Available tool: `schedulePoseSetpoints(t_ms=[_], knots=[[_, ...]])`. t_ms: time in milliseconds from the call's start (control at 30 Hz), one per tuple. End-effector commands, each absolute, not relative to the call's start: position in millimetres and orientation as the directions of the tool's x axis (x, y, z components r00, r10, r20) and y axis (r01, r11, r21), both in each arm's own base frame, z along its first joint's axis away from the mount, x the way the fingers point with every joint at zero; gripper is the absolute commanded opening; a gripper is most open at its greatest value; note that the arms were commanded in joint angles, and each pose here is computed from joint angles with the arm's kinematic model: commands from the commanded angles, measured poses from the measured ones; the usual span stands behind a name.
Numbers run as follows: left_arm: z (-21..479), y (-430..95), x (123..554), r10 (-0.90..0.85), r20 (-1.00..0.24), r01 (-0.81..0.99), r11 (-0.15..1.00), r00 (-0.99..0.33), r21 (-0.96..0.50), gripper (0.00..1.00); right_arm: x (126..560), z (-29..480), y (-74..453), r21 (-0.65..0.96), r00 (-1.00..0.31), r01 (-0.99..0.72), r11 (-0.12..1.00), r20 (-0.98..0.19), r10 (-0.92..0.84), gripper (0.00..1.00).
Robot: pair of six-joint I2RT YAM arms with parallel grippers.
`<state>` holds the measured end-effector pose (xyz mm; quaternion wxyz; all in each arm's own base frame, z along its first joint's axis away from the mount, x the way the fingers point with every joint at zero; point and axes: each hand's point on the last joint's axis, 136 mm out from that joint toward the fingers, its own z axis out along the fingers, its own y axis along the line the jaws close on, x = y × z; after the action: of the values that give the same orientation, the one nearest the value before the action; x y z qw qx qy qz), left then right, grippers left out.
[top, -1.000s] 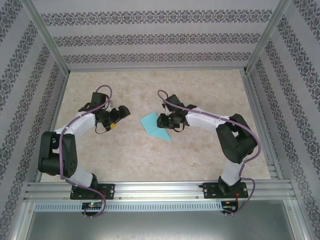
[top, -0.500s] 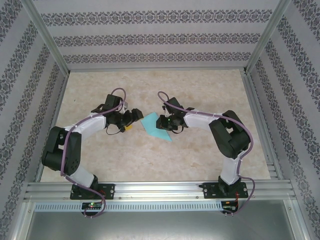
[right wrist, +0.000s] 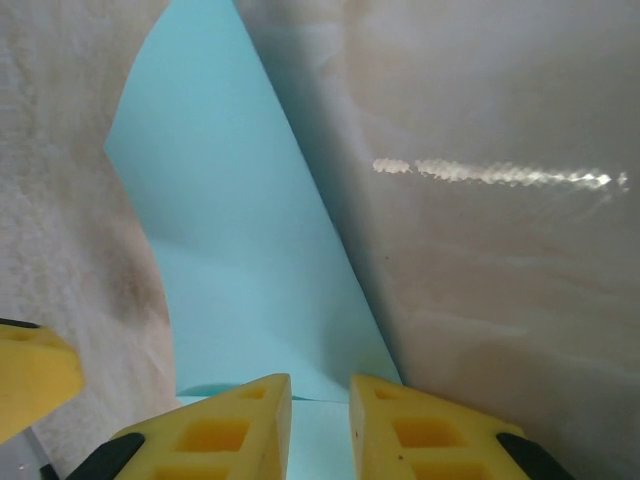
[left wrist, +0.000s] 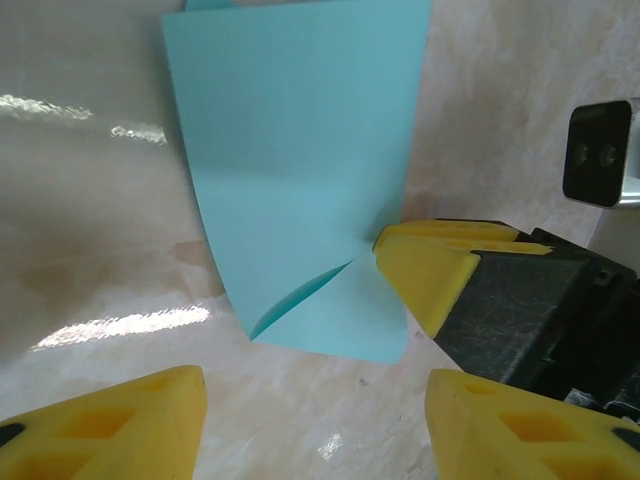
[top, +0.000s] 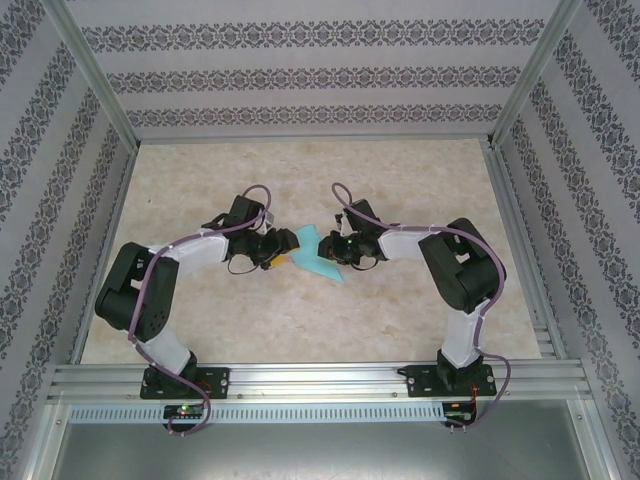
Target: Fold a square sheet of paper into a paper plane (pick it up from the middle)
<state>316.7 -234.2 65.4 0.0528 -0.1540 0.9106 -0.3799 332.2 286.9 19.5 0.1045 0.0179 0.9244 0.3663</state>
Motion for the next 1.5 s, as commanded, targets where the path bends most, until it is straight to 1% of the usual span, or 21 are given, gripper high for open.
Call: schedulePoseSetpoints(t_ms=[0, 233, 333, 467, 667, 867, 1000, 1100, 1167, 1300, 1367, 1467], knots=[[61, -243, 316, -0.332, 0.044, -0.259, 0.64, -0.942, -0.724, 0.6, 330, 4, 280, 0.695, -0.98, 0.013, 0.719, -0.134, 0.148, 0.23], [51, -249, 314, -0.335, 0.074, -0.283, 0.637, -0.939, -0.717, 0.56, 330, -1, 275, 0.711, -0.978, 0.044, 0.701, -0.112, 0.174, 0.24], [48, -255, 314, -0.318, 0.086, -0.279, 0.633, -0.944, -0.722, 0.51, 330, -4, 273, 0.711, -0.979, 0.052, 0.702, -0.104, 0.178, 0.24], [47, -263, 315, -0.294, 0.094, -0.266, 0.63, -0.951, -0.73, 0.46, 329, -7, 271, 0.709, -0.979, 0.061, 0.702, -0.096, 0.182, 0.24], [46, -269, 317, -0.279, 0.096, -0.257, 0.626, -0.955, -0.736, 0.43, 330, -6, 270, 0.717, -0.978, 0.061, 0.694, -0.095, 0.184, 0.24], [50, -276, 321, -0.267, 0.089, -0.239, 0.604, -0.96, -0.76, 0.36, 332, -1, 271, 0.739, -0.977, 0.052, 0.672, -0.102, 0.188, 0.26], [53, -279, 322, -0.265, 0.086, -0.232, 0.591, -0.96, -0.773, 0.31, 338, 10, 272, 0.756, -0.972, 0.029, 0.654, -0.13, 0.194, 0.29], [55, -280, 322, -0.264, 0.081, -0.226, 0.587, -0.961, -0.777, 0.28, 344, 22, 272, 0.765, -0.966, -0.005, 0.644, -0.17, 0.194, 0.33], [54, -280, 322, -0.266, 0.08, -0.227, 0.588, -0.961, -0.777, 0.24, 347, 31, 272, 0.761, -0.96, -0.046, 0.647, -0.214, 0.183, 0.39], [56, -281, 322, -0.268, 0.079, -0.228, 0.587, -0.96, -0.777, 0.14, 352, 52, 265, 0.72, -0.927, -0.155, 0.677, -0.342, 0.152, 0.49], [57, -281, 323, -0.276, 0.08, -0.234, 0.587, -0.958, -0.775, 0.12, 349, 61, 261, 0.673, -0.893, -0.235, 0.702, -0.434, 0.118, 0.53], [59, -280, 322, -0.282, 0.083, -0.242, 0.594, -0.956, -0.767, 0.11, 338, 70, 252, 0.524, -0.816, -0.349, 0.777, -0.578, 0.023, 0.58]])
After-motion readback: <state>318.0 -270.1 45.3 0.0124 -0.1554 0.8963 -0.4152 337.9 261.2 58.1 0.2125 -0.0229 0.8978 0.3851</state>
